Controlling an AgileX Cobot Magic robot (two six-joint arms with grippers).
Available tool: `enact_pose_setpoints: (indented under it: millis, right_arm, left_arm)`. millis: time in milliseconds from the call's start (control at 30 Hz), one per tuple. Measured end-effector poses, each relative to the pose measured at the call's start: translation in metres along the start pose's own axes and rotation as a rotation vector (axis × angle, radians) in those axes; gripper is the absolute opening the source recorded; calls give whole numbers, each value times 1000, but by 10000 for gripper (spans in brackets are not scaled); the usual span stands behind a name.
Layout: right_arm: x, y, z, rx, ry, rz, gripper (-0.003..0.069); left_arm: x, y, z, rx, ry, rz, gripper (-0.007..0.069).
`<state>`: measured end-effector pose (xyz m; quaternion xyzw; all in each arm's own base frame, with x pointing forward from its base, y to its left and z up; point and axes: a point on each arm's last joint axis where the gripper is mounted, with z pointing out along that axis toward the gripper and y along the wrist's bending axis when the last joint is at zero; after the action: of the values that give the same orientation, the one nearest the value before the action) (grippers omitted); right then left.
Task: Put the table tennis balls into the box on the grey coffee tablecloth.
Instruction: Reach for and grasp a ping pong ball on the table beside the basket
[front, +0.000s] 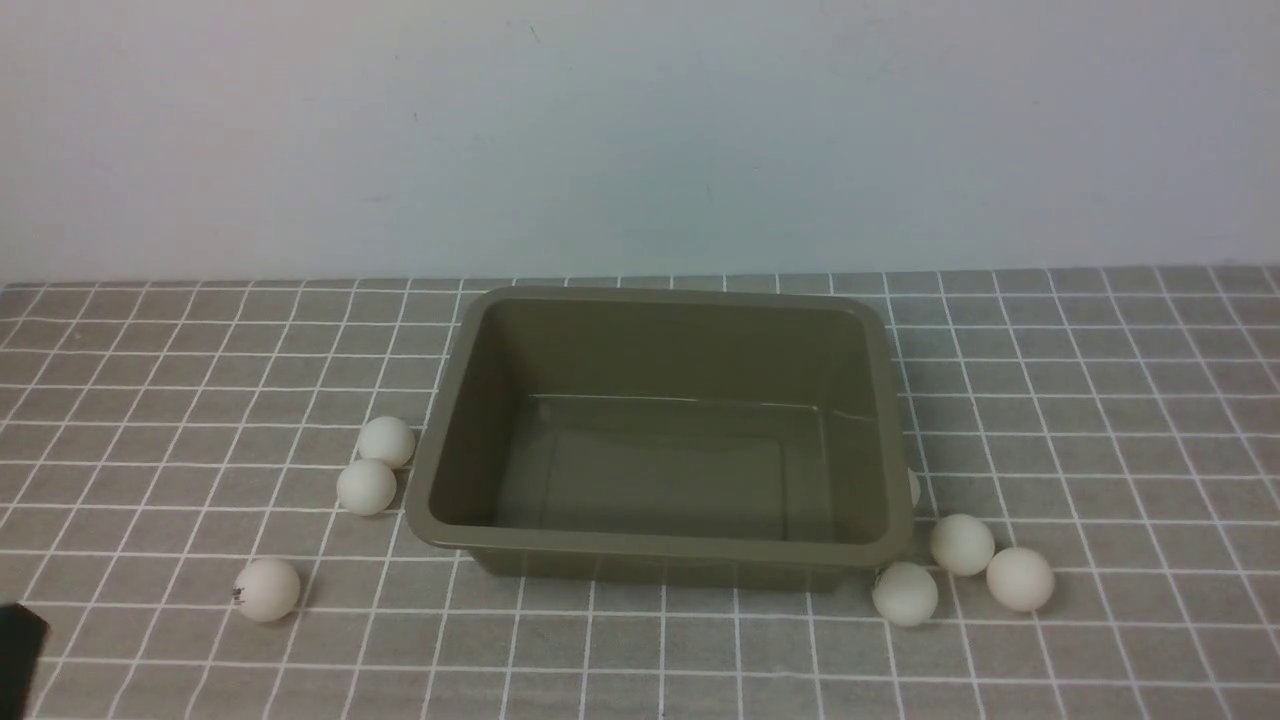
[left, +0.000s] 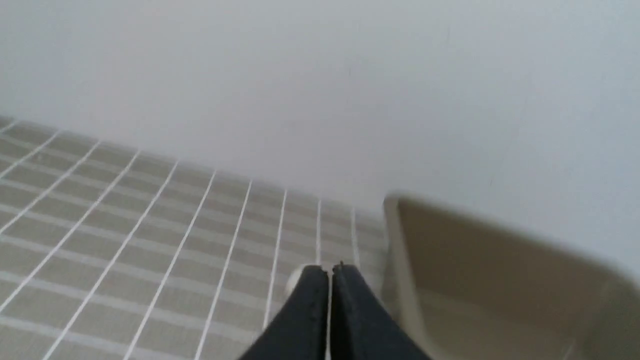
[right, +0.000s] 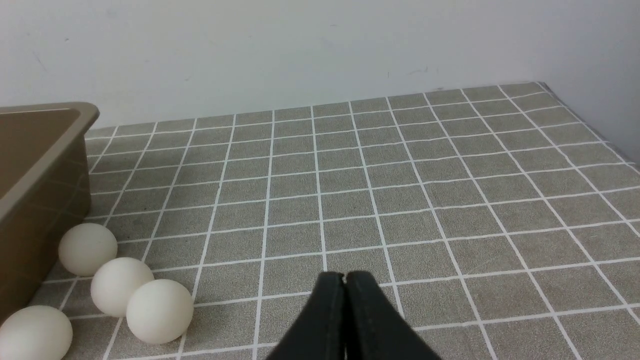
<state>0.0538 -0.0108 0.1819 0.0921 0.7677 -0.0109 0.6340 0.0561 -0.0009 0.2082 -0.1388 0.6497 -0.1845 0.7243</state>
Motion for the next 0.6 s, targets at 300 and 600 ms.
enact_pose_setpoints:
  millis: [300,600]
  right_arm:
    - [-2,-4,0,48,-23,-195,-15]
    - [-5,-3,0,45,-71,-266,-15]
  left_arm:
    - [-81,-41,-9,110,-200,-81,-5]
    - [-107,-79,62,-15,725,139,-5]
